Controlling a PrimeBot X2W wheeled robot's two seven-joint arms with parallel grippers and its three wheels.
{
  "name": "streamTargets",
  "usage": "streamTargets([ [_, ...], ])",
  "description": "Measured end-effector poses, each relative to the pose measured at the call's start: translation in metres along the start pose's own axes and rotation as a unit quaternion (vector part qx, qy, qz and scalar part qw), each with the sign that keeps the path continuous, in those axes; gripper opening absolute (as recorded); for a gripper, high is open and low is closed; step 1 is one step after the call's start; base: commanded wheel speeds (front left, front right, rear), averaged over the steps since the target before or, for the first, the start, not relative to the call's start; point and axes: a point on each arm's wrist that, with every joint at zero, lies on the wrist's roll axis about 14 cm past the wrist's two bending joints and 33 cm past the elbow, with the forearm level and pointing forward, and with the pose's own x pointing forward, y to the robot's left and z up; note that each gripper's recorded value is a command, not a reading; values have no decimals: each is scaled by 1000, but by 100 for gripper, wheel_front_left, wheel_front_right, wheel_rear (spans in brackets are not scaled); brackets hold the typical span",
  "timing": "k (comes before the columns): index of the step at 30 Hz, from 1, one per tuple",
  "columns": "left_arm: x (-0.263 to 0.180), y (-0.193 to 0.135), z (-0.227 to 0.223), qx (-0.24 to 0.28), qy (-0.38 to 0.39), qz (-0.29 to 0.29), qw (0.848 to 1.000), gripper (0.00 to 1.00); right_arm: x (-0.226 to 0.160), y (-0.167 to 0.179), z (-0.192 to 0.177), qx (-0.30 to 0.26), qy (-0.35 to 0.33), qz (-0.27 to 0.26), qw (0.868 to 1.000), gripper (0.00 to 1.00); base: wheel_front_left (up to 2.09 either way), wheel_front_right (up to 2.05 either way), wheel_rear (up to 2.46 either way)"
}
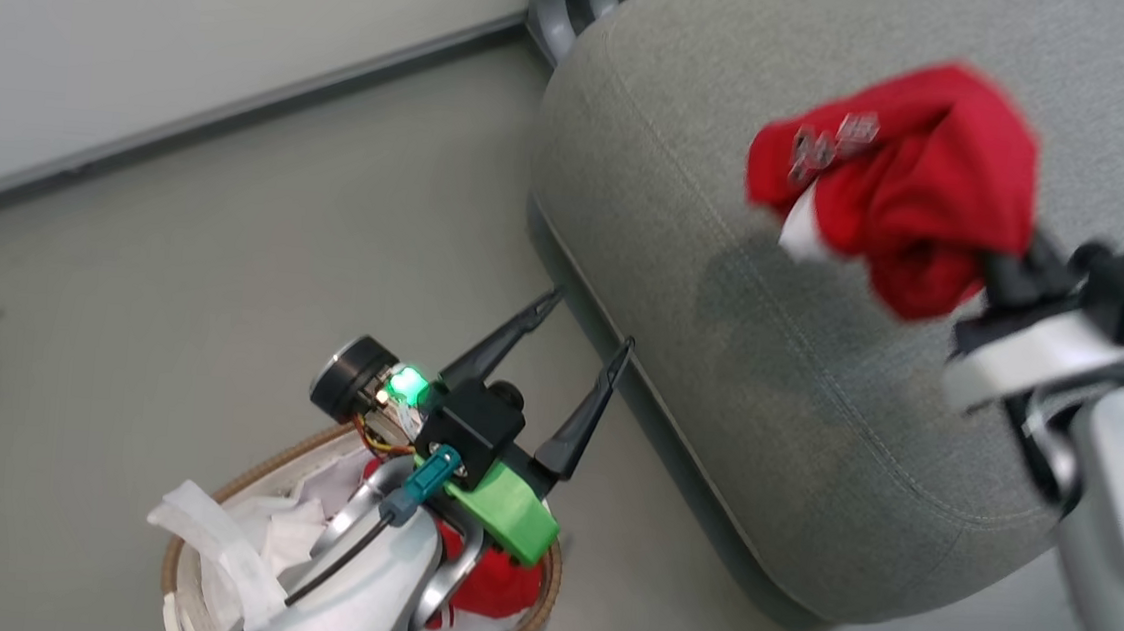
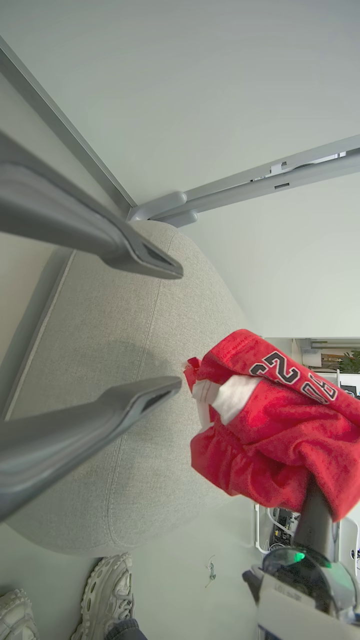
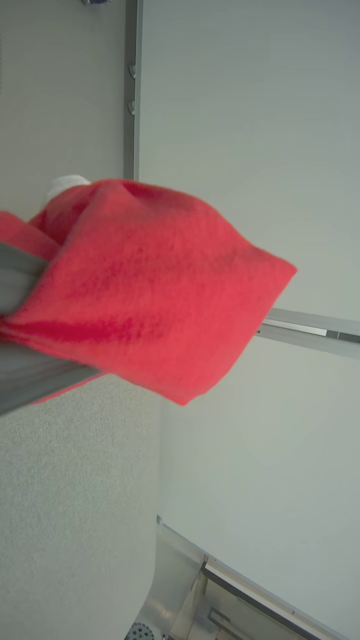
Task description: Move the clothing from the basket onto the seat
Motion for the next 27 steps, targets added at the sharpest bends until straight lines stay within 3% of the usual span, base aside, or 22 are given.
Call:
streamTargets([
  [4,4,21,-9,2,-3,1,1000,100,44,-33,26,-66,-26,-18,997,0,0,0,0],
  [7,5,38,-18,2,-5,3,1000,100,80,-61,49,-70,-56,-58,994,0,0,0,0],
  [11,-2,66,-43,-5,8,18,1000,100,129,-68,50,-93,-58,-65,992,0,0,0,0],
  [19,-26,111,-97,-40,37,63,997,100,193,-53,-29,-96,16,-69,993,0,0,0,0],
  [27,-64,142,-148,-74,81,122,986,100,189,-54,-145,-76,135,-114,981,0,0,0,0],
])
